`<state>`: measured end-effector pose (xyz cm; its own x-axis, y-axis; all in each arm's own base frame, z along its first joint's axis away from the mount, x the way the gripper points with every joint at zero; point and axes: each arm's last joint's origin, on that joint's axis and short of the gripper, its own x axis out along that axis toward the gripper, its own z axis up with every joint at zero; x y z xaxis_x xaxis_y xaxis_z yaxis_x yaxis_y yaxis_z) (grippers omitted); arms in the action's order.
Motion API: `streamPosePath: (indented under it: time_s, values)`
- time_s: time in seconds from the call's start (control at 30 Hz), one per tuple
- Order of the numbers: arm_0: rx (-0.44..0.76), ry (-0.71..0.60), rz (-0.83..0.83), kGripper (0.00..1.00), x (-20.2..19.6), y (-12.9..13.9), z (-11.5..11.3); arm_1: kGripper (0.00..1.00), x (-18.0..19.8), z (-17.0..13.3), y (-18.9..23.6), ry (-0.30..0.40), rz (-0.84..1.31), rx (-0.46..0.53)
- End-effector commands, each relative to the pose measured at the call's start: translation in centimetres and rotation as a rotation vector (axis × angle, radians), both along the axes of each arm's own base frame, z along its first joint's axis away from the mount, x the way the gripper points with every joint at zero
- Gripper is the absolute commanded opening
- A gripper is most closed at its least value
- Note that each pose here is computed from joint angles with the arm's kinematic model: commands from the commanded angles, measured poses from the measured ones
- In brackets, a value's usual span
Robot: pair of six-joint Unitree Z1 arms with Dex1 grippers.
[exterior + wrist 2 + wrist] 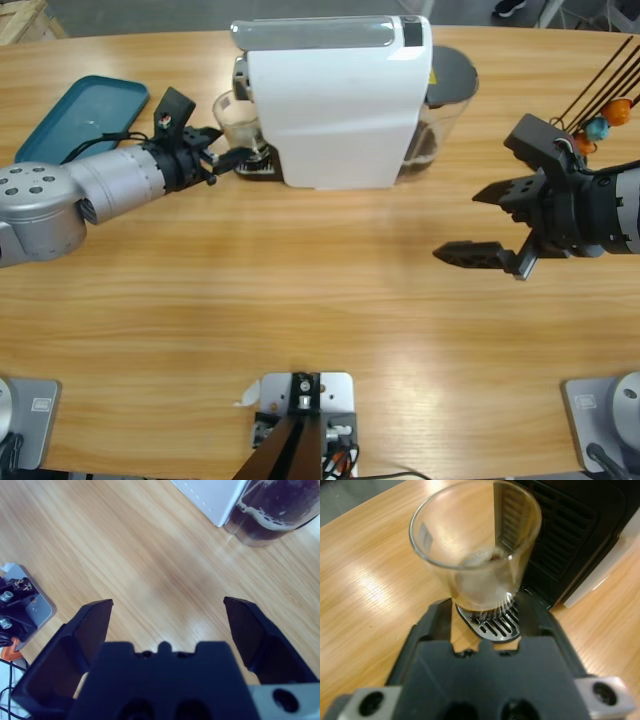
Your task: Pour coffee
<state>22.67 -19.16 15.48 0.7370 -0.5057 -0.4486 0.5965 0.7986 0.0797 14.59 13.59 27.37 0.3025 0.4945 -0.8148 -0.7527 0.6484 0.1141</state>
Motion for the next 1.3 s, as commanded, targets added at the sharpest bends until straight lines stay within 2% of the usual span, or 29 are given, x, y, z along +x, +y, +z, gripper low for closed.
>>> streamPosePath:
  time_s: [0.03,0.07,0.1,0.17,0.43,0.6,0.73,0.93,1.13,1.3]
  values:
    - [0.041,0.043,0.007,0.824,0.0,0.3,-1.8,1.000,0.2,-0.8,0.3,0.036,-0.007,-0.029]
    - [0.039,0.051,-0.001,0.934,-0.2,0.4,-1.8,1.000,0.2,-0.8,0.3,0.036,-0.007,-0.029]
    - [0.033,0.062,-0.021,0.987,-0.5,0.6,-1.8,1.000,0.2,-0.8,0.3,0.036,-0.007,-0.029]
    - [0.022,0.067,-0.044,0.991,-1.1,0.9,-1.4,1.000,0.2,-0.7,0.3,0.035,-0.007,-0.028]
    - [-0.018,0.009,-0.066,0.989,-2.7,2.2,1.2,1.000,0.3,-0.9,0.5,0.041,-0.007,-0.034]
    - [-0.087,-0.019,-0.119,0.982,-1.2,3.7,2.2,1.000,0.4,-1.0,0.5,0.045,-0.007,-0.036]
    - [-0.157,0.023,-0.169,0.982,0.7,5.0,1.9,1.000,0.5,-1.0,0.6,0.046,-0.007,-0.037]
    - [-0.260,0.115,-0.281,0.945,2.5,4.9,0.9,1.000,0.7,-1.1,0.8,0.053,-0.007,-0.043]
    - [-0.270,0.147,-0.270,0.891,3.7,5.1,-0.1,1.000,1.0,-1.3,1.0,0.061,-0.007,-0.051]
    - [-0.273,0.137,-0.259,0.888,4.7,5.0,-0.3,1.000,1.1,-1.4,1.1,0.065,-0.007,-0.054]
